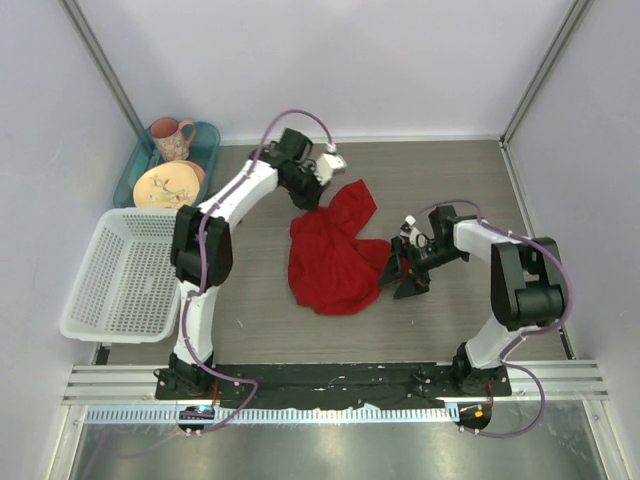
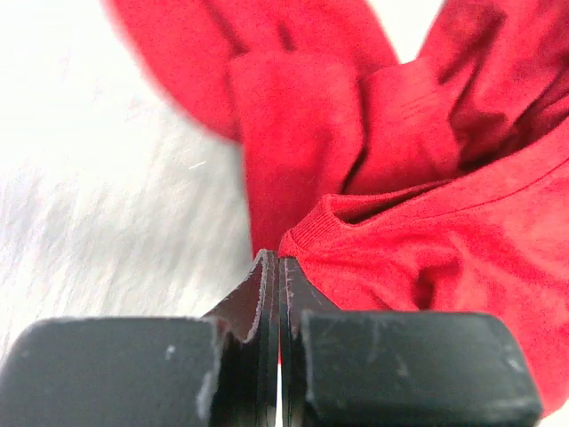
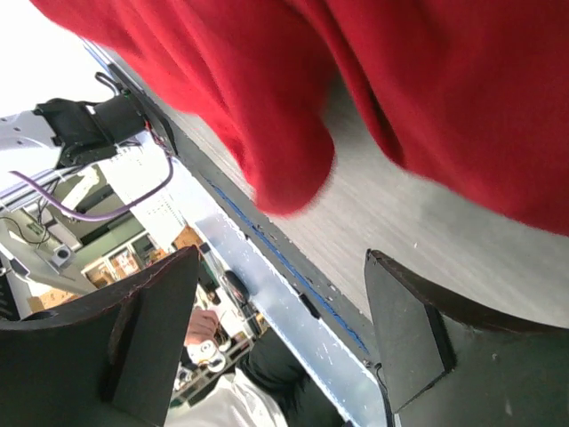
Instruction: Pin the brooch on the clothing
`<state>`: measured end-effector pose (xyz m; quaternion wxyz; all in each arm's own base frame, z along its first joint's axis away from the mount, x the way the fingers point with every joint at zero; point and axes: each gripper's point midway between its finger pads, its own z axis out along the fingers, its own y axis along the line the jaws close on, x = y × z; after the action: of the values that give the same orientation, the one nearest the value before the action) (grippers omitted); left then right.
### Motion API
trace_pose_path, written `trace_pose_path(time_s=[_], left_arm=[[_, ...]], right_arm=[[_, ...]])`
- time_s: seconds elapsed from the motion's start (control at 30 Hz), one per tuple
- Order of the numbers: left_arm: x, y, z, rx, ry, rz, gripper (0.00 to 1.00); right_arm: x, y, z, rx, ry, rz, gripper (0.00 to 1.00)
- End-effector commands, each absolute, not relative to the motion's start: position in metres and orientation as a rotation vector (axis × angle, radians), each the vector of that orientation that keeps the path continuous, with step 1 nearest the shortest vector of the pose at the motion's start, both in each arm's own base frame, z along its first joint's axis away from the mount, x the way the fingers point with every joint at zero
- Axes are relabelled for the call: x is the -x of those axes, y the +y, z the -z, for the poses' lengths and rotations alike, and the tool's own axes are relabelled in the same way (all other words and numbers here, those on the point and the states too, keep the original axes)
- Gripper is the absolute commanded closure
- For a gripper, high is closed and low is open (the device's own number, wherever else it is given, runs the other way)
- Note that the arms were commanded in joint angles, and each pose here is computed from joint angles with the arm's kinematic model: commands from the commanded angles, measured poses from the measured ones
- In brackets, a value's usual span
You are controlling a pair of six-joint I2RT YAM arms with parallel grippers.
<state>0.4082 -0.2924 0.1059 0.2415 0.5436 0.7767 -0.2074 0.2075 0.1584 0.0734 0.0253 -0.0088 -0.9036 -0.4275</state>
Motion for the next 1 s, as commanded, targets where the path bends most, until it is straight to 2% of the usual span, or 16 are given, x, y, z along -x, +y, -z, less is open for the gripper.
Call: trace_pose_path(time_s=[0.0,0.13,0.27,0.43,0.53,0.6,0.63,0.67,0.7,0.8,0.83,0.93,0.97], left_arm=[[-0.463,-0.27,-0.133,-1.15,2.147,0.553,1.0],[-0.454,-0.267,-0.129,-1.151,2.144,0.591,1.0],[-0.443,-0.264,-0.121,-1.153,2.158,0.601,1.0],[-0.441,-0.261,-0.121,-1.162,2.156,0.598,1.0],[-0.442,-0.262,-0.124,-1.157,2.151,0.602,1.0],[-0.443,-0.261,-0.129,-1.145,2.146,0.603,1.0],[-0.443,-0.26,-0.131,-1.14,2.147,0.606,1.0],[-0.443,-0.259,-0.134,-1.129,2.149,0.609,1.0],[-0.443,-0.257,-0.139,-1.12,2.145,0.608,1.0],[-0.45,-0.251,-0.166,-1.107,2.109,0.604,1.0],[-0.459,-0.248,-0.191,-1.09,2.066,0.588,1.0],[-0.467,-0.245,-0.244,-1.047,1.982,0.607,1.0],[-0.471,-0.249,-0.291,-1.044,1.874,0.602,1.0]], right_arm=[[-0.221,0.173,-0.062,-0.068,-2.777,1.337,0.19],[-0.244,0.179,-0.043,-0.017,-2.8,1.332,0.18],[-0.28,0.194,-0.054,0.011,-2.828,1.437,0.18],[-0.281,0.217,-0.064,-0.045,-2.808,1.512,0.23],[-0.278,0.224,-0.052,-0.05,-2.824,1.468,0.42],[-0.279,0.224,-0.041,-0.024,-2.825,1.434,0.62],[-0.28,0.224,-0.038,-0.019,-2.826,1.427,0.74],[-0.282,0.222,-0.039,-0.023,-2.832,1.412,0.96],[-0.285,0.217,-0.04,-0.01,-2.839,1.406,0.99],[-0.307,0.189,-0.065,-0.047,-2.933,1.361,0.99],[-0.316,0.177,-0.078,-0.165,-3.004,1.354,0.99],[-0.364,0.129,-0.142,-0.24,-3.235,1.242,0.99],[-0.387,0.117,-0.186,-0.404,-3.356,1.216,0.99]])
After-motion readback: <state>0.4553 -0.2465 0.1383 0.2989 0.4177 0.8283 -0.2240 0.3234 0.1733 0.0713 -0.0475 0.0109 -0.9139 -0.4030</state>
